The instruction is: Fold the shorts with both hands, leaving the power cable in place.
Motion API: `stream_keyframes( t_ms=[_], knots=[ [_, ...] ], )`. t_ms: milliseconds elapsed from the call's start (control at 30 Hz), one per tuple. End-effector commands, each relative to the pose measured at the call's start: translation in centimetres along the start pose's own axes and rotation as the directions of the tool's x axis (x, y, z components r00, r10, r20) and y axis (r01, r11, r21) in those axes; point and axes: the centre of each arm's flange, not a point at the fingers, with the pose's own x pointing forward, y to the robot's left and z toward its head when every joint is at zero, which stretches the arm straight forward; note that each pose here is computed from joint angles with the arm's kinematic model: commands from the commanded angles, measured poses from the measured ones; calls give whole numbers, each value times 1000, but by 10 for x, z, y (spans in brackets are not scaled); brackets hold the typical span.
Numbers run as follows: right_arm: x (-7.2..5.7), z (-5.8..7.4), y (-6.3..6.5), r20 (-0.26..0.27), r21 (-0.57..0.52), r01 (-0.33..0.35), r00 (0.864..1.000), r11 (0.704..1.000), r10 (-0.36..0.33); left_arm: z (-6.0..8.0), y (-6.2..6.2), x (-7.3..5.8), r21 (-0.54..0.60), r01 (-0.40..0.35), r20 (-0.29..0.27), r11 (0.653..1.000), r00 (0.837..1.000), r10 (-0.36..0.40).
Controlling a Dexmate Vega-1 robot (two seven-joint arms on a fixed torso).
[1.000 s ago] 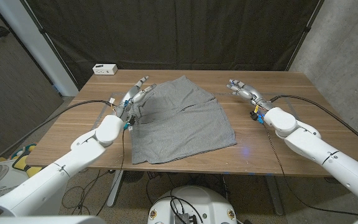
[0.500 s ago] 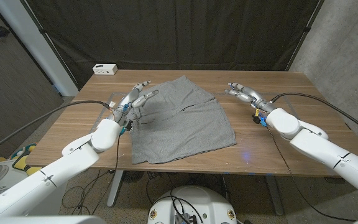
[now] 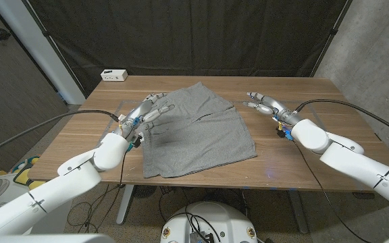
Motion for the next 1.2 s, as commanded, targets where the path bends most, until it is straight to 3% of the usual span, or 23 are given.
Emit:
stream_keyframes(
  t_ms=[33,600,1200],
  knots=[
    [-18,9,3,-11,-101,-7,1000,995,6,15,-3,-24,71,32,7,997,999,-32],
    [-40,22,12,-22,-236,-28,999,971,23,28,-3,-54,151,50,-4,987,999,-50],
    [-69,40,21,-27,-377,-33,999,926,24,45,-4,-86,285,75,-20,955,997,-73]
  ],
)
